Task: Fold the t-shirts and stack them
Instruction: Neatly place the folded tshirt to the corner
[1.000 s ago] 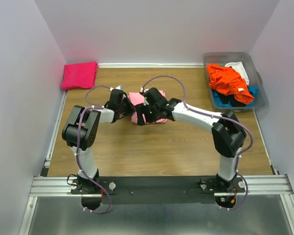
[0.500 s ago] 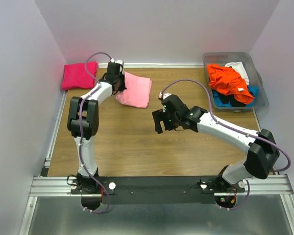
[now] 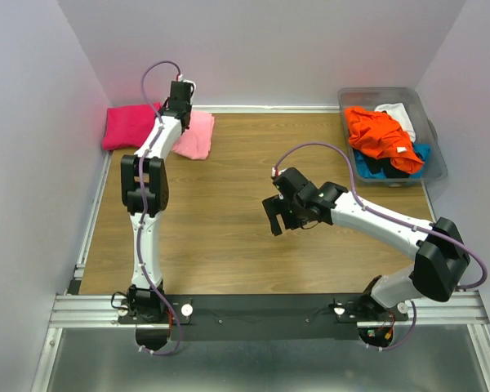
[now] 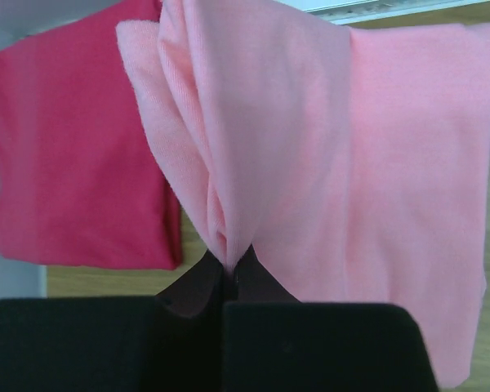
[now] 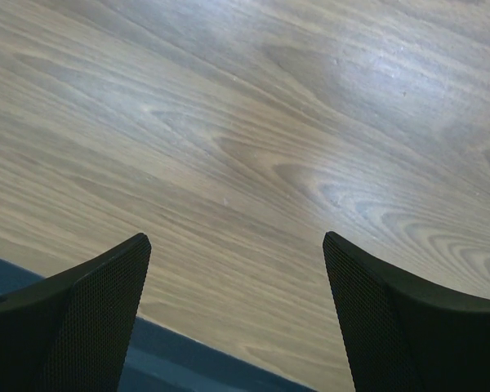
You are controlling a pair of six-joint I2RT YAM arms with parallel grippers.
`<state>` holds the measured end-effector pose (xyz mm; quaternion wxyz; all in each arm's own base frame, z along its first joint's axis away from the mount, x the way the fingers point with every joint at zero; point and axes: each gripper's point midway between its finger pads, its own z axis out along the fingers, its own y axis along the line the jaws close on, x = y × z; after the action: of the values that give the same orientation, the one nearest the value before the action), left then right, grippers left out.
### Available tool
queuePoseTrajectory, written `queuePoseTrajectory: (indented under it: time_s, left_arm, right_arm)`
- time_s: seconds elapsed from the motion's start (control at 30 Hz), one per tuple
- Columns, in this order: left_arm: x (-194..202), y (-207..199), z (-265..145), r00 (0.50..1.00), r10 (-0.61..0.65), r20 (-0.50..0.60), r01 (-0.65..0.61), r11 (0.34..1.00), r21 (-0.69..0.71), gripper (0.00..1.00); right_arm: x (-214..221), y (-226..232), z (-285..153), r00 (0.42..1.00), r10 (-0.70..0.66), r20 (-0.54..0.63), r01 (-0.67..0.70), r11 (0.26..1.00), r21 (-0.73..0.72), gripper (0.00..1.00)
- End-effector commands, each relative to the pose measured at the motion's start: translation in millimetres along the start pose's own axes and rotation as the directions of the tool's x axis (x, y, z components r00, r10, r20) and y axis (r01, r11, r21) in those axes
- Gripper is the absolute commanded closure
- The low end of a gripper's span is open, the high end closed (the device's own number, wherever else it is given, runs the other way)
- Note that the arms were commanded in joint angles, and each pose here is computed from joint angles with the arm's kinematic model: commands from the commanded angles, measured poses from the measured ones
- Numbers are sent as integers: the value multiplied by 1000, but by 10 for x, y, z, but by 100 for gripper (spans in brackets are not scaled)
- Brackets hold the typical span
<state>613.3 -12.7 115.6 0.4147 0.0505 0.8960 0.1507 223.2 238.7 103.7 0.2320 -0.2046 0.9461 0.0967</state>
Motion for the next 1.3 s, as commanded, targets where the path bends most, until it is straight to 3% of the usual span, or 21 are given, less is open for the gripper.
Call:
queuePoseTrajectory:
  time_s: [0.0,0.4,0.8,1.27]
  left_arm:
    - [-36,422,57,997,81,-11,-82,985,-153,100]
    - [-149,955,199,985,172,-13,-168,944,-285,100]
    - [-489,1272,55,985,156,74,-122,933,-339,100]
    - [-666,1623,-151,986,125,115,-69,914,-400,100]
  right_arm:
    - [164,-80,-11,998,15,-61,-13,999,31,7]
    - [192,-108,31,996,9,-88,-5,999,53,8]
    - [-80,-159,-40,1000,18,-2,-18,994,104,9]
    - [-8,-149,41,999,35,-33,-32,994,107,10]
